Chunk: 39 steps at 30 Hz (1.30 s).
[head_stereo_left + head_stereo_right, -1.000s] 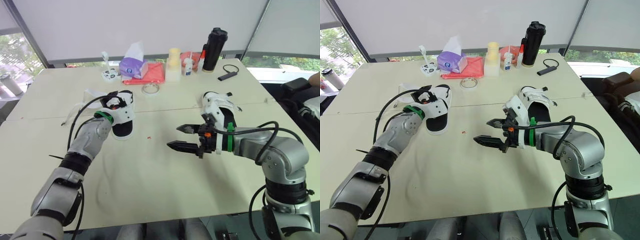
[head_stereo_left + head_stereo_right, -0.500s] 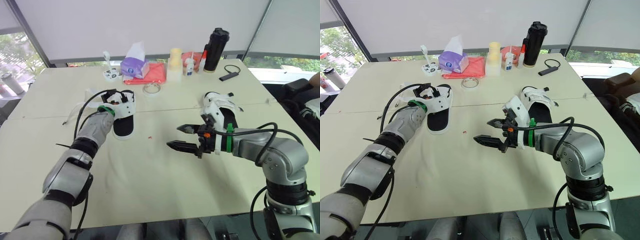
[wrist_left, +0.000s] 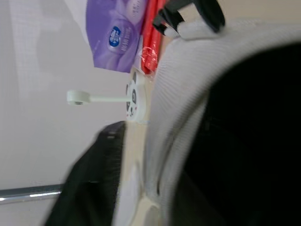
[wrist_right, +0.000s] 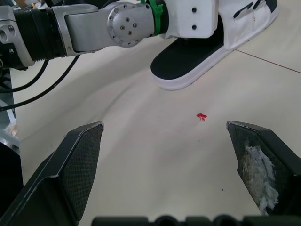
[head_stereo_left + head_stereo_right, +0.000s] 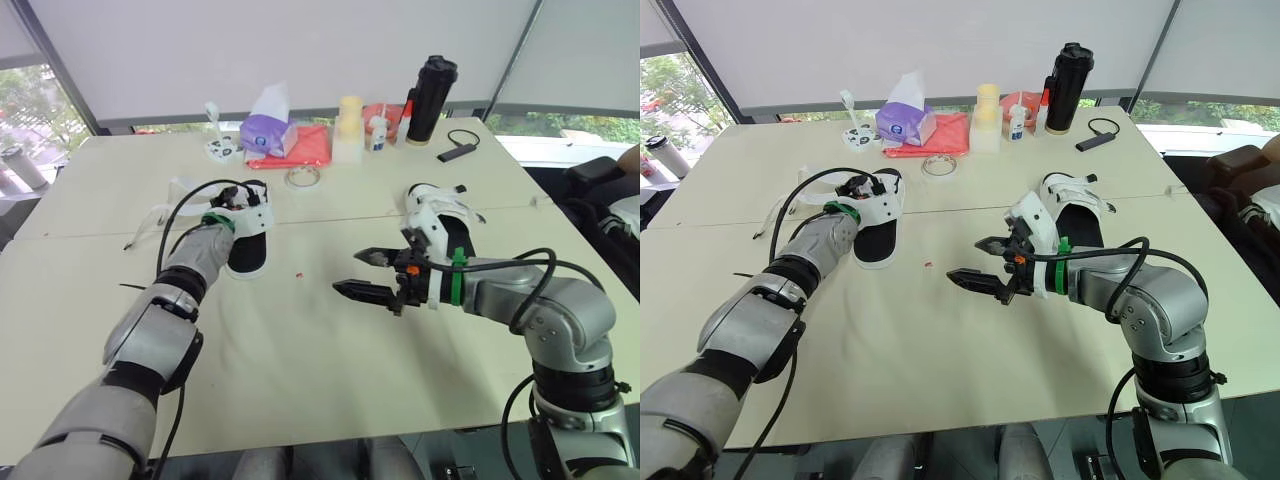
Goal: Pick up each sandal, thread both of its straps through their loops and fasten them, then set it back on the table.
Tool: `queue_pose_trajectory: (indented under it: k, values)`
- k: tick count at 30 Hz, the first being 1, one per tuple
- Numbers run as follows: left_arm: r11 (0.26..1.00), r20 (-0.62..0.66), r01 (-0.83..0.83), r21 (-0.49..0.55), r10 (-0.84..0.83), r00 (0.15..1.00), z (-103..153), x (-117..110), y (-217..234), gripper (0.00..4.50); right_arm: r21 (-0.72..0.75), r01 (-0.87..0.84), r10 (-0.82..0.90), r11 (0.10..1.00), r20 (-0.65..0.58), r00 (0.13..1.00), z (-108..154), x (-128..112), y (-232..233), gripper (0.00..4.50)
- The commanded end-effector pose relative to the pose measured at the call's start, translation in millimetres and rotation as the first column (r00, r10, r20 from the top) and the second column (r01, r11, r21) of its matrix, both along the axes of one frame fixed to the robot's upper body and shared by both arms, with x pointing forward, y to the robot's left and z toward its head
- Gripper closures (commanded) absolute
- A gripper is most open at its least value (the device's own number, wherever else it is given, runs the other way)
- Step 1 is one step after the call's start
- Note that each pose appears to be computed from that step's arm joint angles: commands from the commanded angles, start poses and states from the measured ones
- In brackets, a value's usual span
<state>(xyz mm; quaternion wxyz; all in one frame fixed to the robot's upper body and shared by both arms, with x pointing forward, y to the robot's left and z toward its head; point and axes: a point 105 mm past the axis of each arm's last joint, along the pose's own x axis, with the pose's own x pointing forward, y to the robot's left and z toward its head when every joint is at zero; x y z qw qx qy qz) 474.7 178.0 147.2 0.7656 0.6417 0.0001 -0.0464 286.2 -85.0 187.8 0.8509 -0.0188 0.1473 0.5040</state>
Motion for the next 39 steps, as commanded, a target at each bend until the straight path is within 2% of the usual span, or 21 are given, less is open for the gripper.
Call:
queue_pose_trajectory:
  k: [1,3,11,15,19,22,23,25,26,28,34,39]
  values:
    - [1.0,0.042,-0.009,-0.01,0.01,0.999,13.2,2.7,1.0,3.46,0.007,-0.007,0.007,1.0,0.051,0.999,9.2,-3.1,0.1,0.0]
    - [1.0,0.044,-0.015,-0.013,0.015,0.999,13.6,2.7,2.8,4.47,0.007,-0.004,0.004,1.0,0.052,0.999,9.2,-2.9,-0.2,0.0]
    - [0.999,0.049,0.034,0.016,-0.035,0.998,15.9,0.4,5.4,4.47,0.008,0.003,-0.003,1.0,0.053,0.999,9.5,-2.5,-1.0,0.0]
    - [0.982,0.064,0.189,0.01,-0.189,0.98,25.1,-4.8,-11.6,4.47,0.008,0.01,-0.011,1.0,0.06,0.998,10.7,-1.5,-1.9,0.0]
    - [0.933,0.048,0.361,-0.002,-0.36,0.932,32.4,-14.5,-32.8,4.47,0.009,0.023,-0.024,1.0,0.069,0.997,12.9,0.5,-3.9,0.0]
    - [0.873,0.069,0.478,0.095,-0.484,0.872,54.3,-22.4,-43.8,4.47,0.009,0.05,-0.051,0.999,0.09,0.995,17.5,5.6,-9.2,0.0]
    - [0.809,0.035,0.583,0.073,-0.586,0.809,61.4,-32.2,-57.2,4.47,0.011,0.066,-0.067,0.998,0.098,0.993,19.9,8.4,-12.6,0.0]
    - [0.626,-0.041,0.764,0.154,-0.769,0.638,68.7,-59.1,-81.3,4.47,0.005,0.089,-0.089,0.996,0.122,0.989,24.0,11.9,-19.2,0.0]
    - [0.561,-0.043,0.815,0.143,-0.819,0.572,74.6,-68.5,-90.9,4.47,0.005,0.099,-0.099,0.995,0.129,0.987,26.0,13.0,-22.4,0.0]
    - [0.49,-0.061,0.859,0.146,-0.863,0.502,78.2,-77.7,-101.1,4.47,0.004,0.116,-0.116,0.993,0.141,0.983,28.9,14.9,-27.6,0.0]
    - [0.25,-0.24,0.945,0.209,-0.924,0.297,62.4,-106.5,-121.8,4.47,-0.001,0.155,-0.152,0.988,0.172,0.973,34.7,15.8,-39.8,0.0]
    - [0.176,-0.323,0.951,0.254,-0.912,0.254,58.2,-111.8,-125.7,4.47,0.001,0.167,-0.164,0.986,0.19,0.968,36.1,14.4,-41.0,0.0]
